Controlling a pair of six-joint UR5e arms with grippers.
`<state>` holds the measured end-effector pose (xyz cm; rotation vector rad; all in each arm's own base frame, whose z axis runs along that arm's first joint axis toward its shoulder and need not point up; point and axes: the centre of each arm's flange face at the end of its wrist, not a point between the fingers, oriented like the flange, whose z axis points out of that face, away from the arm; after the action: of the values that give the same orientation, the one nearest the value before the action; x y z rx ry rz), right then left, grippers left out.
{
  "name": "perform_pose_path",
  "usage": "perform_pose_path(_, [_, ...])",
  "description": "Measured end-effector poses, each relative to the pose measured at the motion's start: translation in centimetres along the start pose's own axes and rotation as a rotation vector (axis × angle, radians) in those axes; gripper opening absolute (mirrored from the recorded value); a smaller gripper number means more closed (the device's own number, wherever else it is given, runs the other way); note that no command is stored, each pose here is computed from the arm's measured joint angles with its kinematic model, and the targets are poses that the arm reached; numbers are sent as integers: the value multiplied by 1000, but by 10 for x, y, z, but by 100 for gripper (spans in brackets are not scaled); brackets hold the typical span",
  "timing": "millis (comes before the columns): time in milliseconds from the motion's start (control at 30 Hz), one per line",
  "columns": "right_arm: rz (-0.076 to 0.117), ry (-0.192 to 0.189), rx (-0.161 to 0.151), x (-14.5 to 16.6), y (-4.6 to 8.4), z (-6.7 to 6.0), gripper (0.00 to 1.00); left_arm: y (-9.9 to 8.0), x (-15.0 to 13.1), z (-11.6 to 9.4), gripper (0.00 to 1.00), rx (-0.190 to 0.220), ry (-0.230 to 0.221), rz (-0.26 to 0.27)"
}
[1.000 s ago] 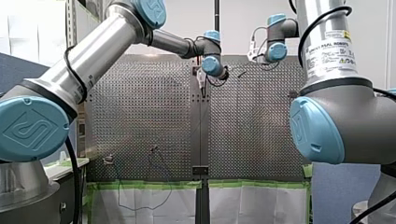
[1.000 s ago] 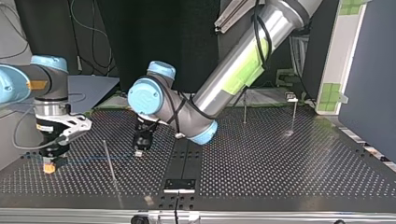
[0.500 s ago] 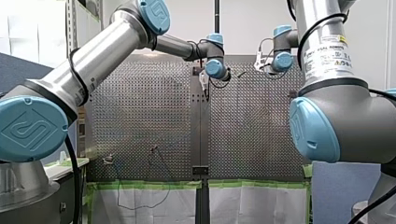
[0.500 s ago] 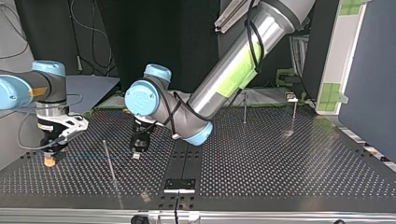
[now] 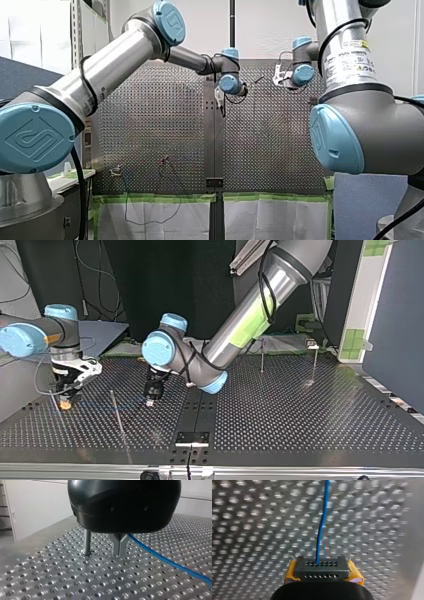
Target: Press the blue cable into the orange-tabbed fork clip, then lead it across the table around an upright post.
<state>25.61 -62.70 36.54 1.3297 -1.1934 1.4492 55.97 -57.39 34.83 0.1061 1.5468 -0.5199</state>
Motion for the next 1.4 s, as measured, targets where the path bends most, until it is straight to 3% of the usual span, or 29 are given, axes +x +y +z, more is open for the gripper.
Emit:
perform_pose_path(167, [-2, -63, 7, -39, -2, 0, 0, 9, 13, 0, 0, 0, 6, 0])
perform_pose_path(200, [-3, -74, 8, -47, -2, 0, 0, 11, 16, 1, 21, 2, 7, 0])
perform_pose_path(233, [-5, -89, 9, -56, -2, 0, 0, 12, 19, 1, 21, 4, 8, 0])
perform_pose_path(267, [-7, -99, 10, -64, -3, 0, 0, 14, 23, 0, 33, 7, 9, -1])
perform_pose_path(300, [-8, -107, 10, -71, -3, 0, 0, 15, 25, 1, 54, 11, 8, -1])
perform_pose_path(333, [-9, -116, 11, -79, -3, 0, 0, 16, 26, 1, 54, 13, 6, -2])
perform_pose_path(400, [-8, -128, 12, -92, -4, -1, 0, 17, 28, 1, 74, 13, 3, -2])
perform_pose_path(433, [-7, -135, 13, -100, -4, -2, 0, 18, 28, 1, 74, 12, 2, -2])
perform_pose_path(467, [-6, -140, 13, -105, -4, -3, 0, 20, 28, 2, 90, 9, 1, -1])
perform_pose_path(500, [-5, -145, 13, -111, -3, -4, 0, 21, 28, 2, 100, 7, -1, -2])
perform_pose_path(1033, [-40, -256, -5, -226, 14, -9, 0, 25, 27, 3, 100, -21, -7, -7])
perform_pose_path(1233, [-42, -295, -14, -259, 20, -9, 0, 26, 27, 3, 100, -32, -9, -12])
perform_pose_path(1400, [-40, -301, -39, -283, 25, -8, 0, 30, 26, 2, 100, -61, -12, -20])
